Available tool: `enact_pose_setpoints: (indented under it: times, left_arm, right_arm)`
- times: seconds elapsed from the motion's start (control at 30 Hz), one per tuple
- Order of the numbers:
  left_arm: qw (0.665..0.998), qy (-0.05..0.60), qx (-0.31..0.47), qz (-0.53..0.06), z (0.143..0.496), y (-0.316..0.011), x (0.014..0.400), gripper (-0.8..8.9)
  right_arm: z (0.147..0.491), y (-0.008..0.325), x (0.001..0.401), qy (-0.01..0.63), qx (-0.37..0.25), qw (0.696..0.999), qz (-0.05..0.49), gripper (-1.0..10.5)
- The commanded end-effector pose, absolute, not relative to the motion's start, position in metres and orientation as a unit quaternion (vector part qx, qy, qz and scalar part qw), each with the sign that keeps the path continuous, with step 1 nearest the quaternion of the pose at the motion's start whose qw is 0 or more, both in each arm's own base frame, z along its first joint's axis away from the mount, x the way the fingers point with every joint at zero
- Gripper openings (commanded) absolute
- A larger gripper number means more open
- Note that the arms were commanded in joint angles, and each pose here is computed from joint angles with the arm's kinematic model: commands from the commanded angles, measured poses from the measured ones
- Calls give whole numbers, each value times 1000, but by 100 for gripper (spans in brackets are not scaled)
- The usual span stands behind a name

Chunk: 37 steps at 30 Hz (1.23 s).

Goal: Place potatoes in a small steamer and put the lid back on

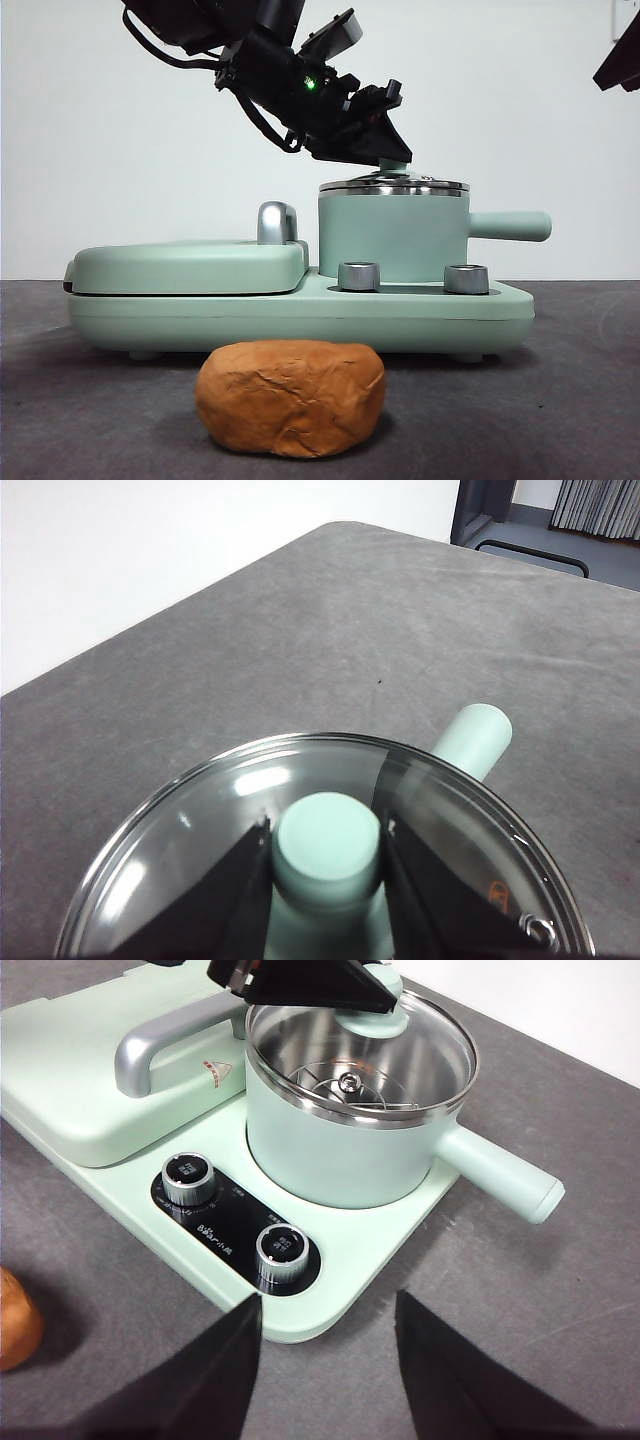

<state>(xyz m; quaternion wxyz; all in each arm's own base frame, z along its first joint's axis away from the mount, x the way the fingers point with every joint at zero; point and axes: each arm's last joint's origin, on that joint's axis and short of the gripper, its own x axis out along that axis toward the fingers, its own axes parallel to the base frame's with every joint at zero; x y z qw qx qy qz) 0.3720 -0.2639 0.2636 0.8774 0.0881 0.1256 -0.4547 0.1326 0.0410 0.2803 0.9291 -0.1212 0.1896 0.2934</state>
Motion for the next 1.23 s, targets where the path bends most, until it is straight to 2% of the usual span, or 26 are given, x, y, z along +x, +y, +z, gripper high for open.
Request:
enact_pose_setpoints:
  times: [0.03,0.53,0.87,1.03,1.23]
  left_arm:
    - [879,116,83,-455,270,-268,373,6]
    - [892,75,76,-440,327,-248,351,6]
    - [891,130,82,-427,353,-219,330,9]
    - [881,170,82,-433,354,-200,320,9]
    - [887,176,79,-420,351,-173,298,9]
  right_arm:
    - [288,42,133,178,-114,932,294,211]
    - [288,42,133,178,-114,932,294,211]
    - [288,42,133,178,-114,932,294,212]
    - [288,42,133,179,-114,932,295,212]
    - [285,44,131,190,-109,922,320,212]
